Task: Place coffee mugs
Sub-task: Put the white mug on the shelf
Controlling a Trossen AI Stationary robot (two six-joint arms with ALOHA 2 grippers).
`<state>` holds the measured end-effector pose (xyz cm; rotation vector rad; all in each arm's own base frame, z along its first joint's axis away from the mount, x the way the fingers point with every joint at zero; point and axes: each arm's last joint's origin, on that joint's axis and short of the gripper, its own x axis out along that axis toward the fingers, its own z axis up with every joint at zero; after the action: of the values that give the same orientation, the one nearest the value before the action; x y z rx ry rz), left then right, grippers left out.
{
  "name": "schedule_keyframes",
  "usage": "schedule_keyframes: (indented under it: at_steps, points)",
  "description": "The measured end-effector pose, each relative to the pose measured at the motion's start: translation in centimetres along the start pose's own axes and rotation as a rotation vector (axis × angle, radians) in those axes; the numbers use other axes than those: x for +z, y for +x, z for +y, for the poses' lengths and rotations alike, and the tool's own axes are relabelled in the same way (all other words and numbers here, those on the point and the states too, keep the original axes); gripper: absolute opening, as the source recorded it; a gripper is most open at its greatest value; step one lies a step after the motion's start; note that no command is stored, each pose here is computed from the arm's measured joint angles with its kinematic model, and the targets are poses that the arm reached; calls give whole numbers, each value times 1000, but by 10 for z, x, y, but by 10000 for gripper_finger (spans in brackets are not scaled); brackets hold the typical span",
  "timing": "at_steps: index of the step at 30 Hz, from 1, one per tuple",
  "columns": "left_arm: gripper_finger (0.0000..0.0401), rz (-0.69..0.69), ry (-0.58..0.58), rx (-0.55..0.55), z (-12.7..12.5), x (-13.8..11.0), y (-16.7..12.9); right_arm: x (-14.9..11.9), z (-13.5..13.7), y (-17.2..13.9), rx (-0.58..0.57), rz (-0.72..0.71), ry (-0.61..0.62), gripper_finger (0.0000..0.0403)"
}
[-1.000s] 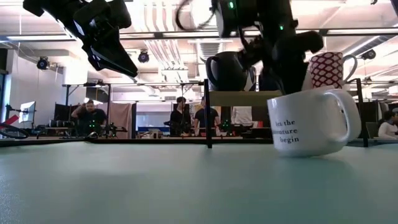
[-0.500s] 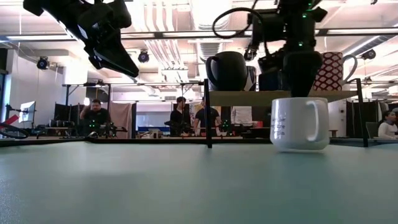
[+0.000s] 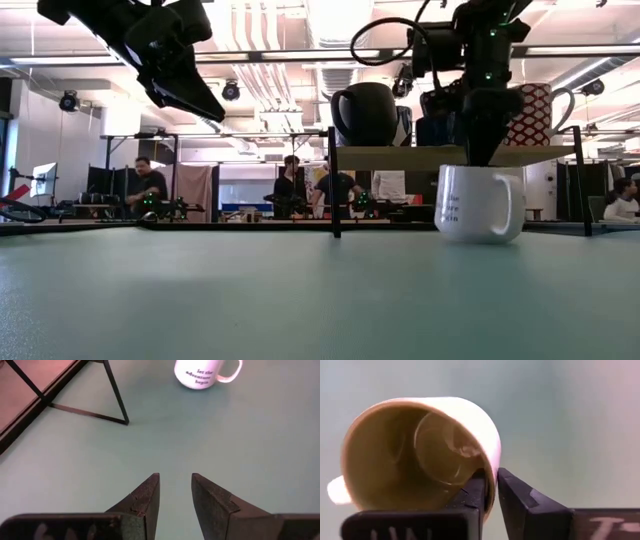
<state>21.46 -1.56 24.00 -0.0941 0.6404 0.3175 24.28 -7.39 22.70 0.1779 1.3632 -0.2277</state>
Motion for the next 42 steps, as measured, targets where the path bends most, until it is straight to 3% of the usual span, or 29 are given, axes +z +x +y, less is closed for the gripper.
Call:
schedule_keyframes:
  at_steps: [8,16,22,29,35,42]
  points:
    - [95,0,22,3,1,0,0,14,0,-29,0,-58,26,89]
    - [95,0,25,3,1,0,0,28,11,-47,194,-123,351,97]
    - [95,0,25,3,1,0,0,30,34,-36,216,-115,402,96]
    - [95,2,26,3,1,0,0,31,52,-18,188,-63,454,123]
    - [95,3,26,3,1,0,0,32,59,-8,106,-58,456,140]
    - [95,10,29,5,1,-1,0,35,60,11,67,0,455,130]
